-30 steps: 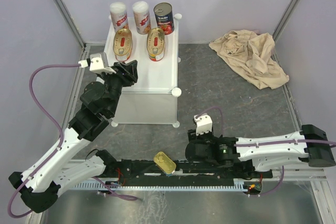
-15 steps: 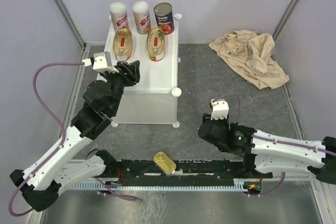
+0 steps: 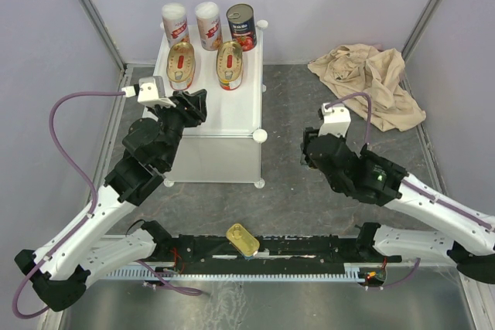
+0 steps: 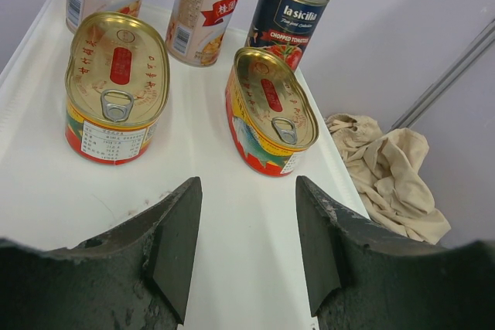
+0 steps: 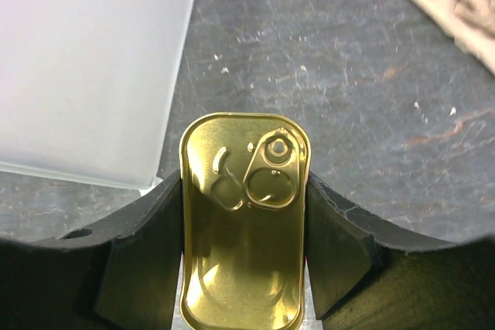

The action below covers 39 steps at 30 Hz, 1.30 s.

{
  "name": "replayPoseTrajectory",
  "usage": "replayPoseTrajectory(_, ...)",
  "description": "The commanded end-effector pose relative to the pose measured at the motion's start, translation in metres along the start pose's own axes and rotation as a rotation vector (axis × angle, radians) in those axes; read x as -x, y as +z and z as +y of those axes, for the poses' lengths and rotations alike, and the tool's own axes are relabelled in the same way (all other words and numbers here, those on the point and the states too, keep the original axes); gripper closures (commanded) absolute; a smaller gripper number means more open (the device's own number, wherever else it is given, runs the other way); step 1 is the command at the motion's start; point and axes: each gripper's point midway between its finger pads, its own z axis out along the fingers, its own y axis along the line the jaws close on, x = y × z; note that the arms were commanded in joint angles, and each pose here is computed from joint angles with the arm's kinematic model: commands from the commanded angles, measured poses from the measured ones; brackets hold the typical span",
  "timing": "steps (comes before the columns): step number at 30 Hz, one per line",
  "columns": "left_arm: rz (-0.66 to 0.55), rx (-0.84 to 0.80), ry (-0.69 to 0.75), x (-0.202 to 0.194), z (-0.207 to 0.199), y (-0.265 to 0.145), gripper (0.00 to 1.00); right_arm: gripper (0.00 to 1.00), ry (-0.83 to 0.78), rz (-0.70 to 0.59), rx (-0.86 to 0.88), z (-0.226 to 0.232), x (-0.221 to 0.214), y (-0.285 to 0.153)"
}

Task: Place and organize the canned foods onto the counter
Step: Place the canned food on the counter.

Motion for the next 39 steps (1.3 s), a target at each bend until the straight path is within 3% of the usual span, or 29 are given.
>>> replayPoseTrajectory(1,-0.042,-0.035,-0.024,0.018,-0.01,-0.001,0.41,0.65,0.006,-0.099,0.055,0.014,0.066,-0.017)
replayPoseTrajectory(15,-0.027,-0.056,-0.012,0.019,-0.016,0.001,0.41,0.71,-0.075,-0.119,0.214,0.074,0.153,-0.038)
replayPoseTrajectory(39,-0.023,-0.044,0.001,0.02,-0.011,-0.002,0.41,0.73,-0.094,-0.011,0.351,0.164,0.16,-0.007)
